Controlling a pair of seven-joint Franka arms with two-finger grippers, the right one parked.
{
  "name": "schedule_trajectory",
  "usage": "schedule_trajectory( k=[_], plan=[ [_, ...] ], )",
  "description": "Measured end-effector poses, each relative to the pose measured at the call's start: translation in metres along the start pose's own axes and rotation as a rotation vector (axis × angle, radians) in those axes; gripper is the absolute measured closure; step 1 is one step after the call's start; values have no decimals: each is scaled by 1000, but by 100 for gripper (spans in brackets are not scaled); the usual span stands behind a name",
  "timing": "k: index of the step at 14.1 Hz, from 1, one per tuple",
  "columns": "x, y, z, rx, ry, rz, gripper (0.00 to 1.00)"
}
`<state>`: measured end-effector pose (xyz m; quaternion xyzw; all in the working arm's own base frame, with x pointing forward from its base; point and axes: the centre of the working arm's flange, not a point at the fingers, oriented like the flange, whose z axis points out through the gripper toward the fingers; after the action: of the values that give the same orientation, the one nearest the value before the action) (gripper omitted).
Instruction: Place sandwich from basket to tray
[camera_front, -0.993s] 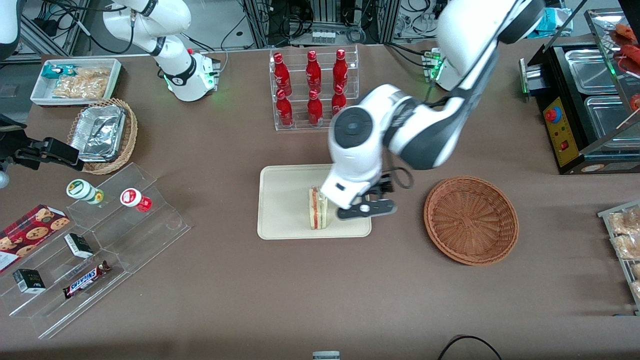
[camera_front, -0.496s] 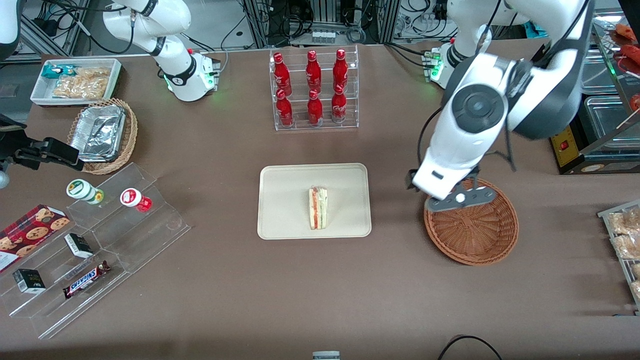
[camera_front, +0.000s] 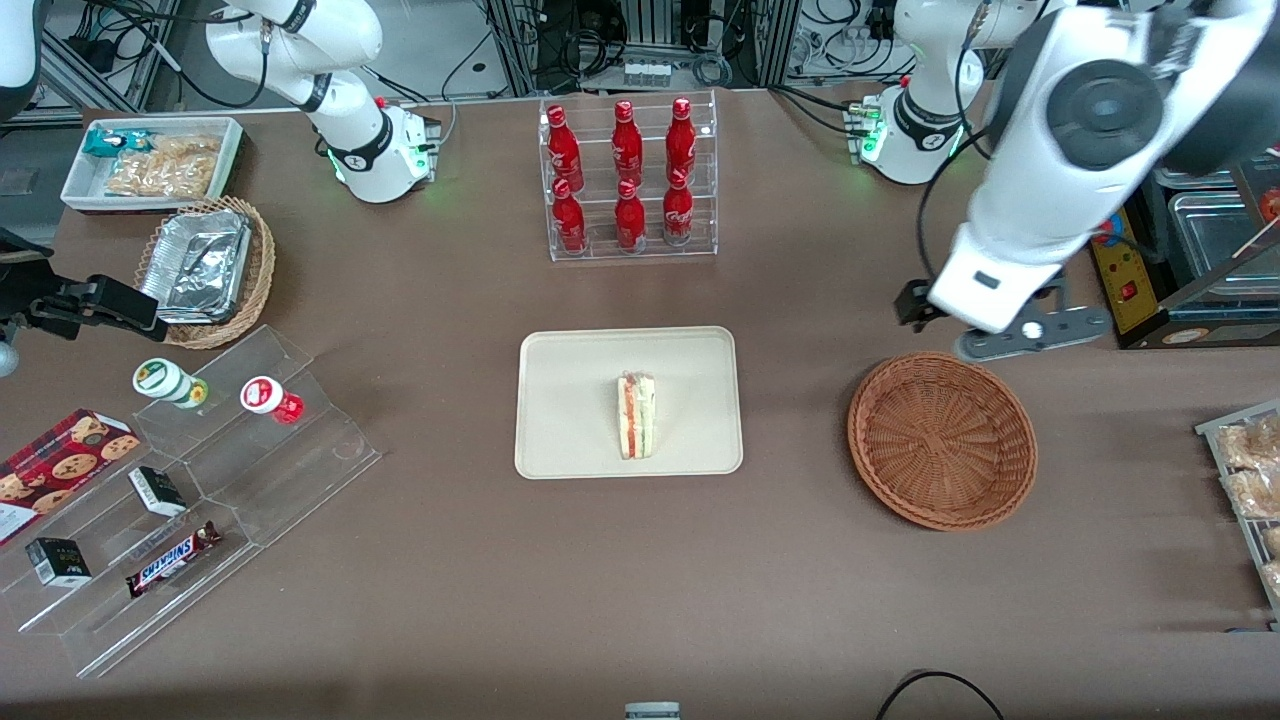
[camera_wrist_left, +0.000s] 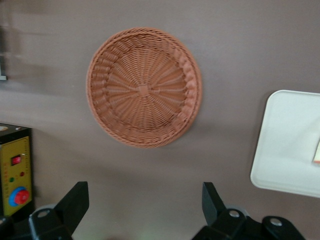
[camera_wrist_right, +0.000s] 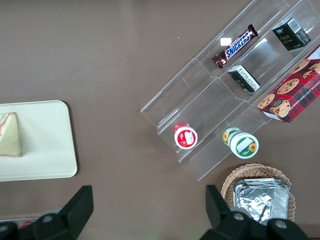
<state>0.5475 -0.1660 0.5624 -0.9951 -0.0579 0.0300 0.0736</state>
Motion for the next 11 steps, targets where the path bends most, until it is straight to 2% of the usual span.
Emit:
schedule_trajectory(
  k=[4, 5, 8, 11],
  plan=[
    [7, -54, -18, -10, -16, 10, 0],
    [9, -63, -23, -21, -14, 14, 0],
    [17, -106, -34, -96, -29, 28, 0],
    [20, -135, -39, -112, -40, 37, 0]
  ],
)
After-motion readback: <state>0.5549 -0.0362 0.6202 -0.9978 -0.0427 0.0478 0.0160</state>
